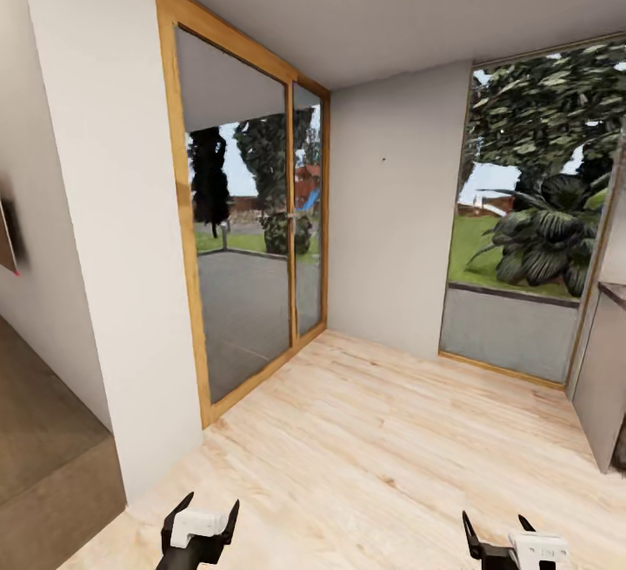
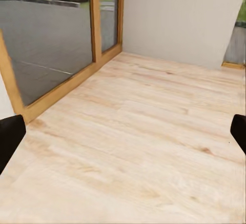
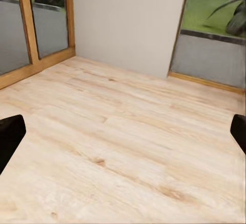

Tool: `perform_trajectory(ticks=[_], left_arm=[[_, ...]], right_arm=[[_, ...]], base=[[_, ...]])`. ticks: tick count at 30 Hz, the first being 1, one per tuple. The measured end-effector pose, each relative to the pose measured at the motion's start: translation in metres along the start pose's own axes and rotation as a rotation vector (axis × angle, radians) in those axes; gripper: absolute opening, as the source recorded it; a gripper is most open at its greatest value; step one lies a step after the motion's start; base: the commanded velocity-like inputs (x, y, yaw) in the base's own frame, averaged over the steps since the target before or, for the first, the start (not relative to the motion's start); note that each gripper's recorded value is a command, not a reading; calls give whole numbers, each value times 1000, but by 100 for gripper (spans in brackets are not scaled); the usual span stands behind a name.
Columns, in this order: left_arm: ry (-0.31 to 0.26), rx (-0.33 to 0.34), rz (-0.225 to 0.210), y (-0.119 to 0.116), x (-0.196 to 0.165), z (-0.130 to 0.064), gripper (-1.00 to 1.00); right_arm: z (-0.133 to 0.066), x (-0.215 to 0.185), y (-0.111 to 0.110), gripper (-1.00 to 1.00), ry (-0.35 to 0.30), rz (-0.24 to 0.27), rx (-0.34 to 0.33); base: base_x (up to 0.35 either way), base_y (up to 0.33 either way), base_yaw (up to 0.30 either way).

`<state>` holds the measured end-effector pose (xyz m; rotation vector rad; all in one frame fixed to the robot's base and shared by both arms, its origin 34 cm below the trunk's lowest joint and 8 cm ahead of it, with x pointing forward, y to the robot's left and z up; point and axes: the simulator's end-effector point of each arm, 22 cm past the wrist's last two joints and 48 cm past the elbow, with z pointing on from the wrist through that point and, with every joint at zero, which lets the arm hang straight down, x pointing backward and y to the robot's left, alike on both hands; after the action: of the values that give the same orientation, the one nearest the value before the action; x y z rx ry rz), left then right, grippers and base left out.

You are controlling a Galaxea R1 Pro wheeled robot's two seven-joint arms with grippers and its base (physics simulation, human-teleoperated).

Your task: Put the three can of soda from the living room inside the tash can in the kitchen.

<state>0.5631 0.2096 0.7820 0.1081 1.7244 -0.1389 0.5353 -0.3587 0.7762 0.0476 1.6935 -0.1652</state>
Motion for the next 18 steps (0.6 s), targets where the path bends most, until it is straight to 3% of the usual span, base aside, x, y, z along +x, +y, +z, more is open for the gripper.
perform_trajectory(ticks=[18], left_arm=[[-22, 1, 4, -1, -10, -1, 100]], right_arm=[[0, -7, 0, 100, -18, 3, 1]], base=[[0, -282, -185]])
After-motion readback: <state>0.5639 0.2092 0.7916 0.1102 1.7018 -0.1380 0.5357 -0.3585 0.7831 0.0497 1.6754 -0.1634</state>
